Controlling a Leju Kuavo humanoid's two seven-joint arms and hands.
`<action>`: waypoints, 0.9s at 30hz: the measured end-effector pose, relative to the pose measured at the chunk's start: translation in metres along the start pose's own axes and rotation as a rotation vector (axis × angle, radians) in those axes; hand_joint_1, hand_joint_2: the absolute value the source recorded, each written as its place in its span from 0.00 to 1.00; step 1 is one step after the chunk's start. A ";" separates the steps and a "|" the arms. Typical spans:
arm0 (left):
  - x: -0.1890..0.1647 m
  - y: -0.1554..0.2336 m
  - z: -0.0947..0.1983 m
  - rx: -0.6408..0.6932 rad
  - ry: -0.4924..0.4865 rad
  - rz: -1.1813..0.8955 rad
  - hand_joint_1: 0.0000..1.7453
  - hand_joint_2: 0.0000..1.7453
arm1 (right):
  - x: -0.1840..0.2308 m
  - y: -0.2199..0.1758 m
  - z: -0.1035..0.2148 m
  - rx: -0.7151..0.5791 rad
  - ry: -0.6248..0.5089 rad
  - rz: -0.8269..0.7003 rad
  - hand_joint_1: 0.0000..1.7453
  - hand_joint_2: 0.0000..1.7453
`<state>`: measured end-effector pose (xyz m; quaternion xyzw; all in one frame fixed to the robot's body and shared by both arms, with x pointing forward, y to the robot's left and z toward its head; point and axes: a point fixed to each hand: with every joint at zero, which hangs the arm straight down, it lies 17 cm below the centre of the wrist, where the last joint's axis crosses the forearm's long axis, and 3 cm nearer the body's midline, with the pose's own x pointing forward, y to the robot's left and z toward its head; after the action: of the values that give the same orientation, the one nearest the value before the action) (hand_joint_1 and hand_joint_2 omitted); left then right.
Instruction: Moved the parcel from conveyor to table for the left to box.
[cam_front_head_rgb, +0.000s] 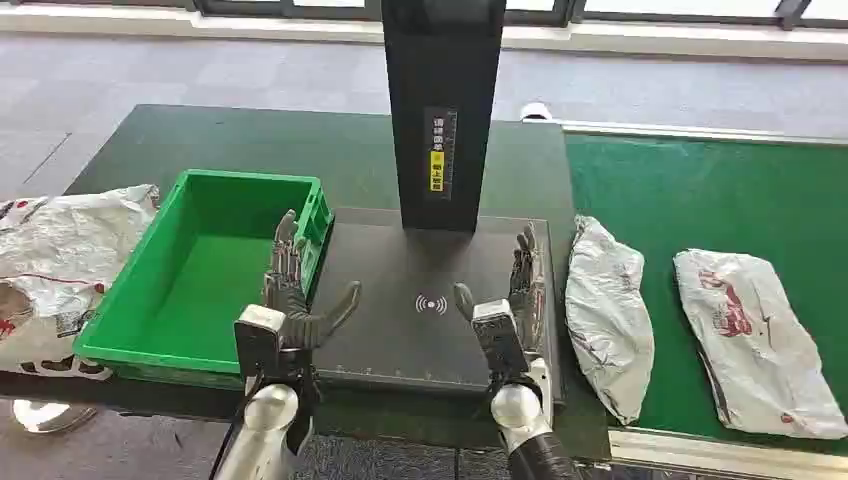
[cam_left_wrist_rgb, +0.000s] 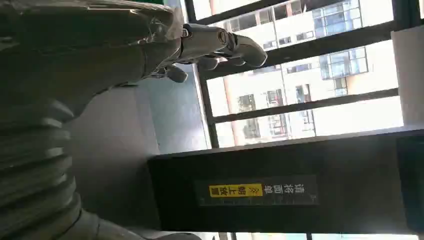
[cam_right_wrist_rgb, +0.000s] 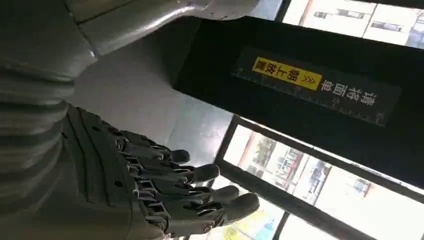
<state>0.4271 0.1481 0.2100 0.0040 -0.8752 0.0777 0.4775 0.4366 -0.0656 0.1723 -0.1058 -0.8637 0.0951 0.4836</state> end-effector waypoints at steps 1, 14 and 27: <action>0.000 0.000 0.000 -0.002 0.000 0.001 0.00 1.00 | 0.000 0.000 0.000 0.000 0.000 0.000 0.00 1.00; -0.003 -0.001 0.002 -0.005 0.008 0.002 0.00 1.00 | -0.012 -0.015 0.002 0.000 -0.017 0.331 0.00 1.00; -0.001 0.000 0.005 -0.008 0.007 0.009 0.00 1.00 | -0.106 -0.215 0.029 -0.288 0.314 0.796 0.00 1.00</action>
<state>0.4236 0.1469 0.2067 -0.0022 -0.8737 0.0763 0.4804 0.4463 -0.3027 0.1283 -0.5092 -0.6764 0.1351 0.5146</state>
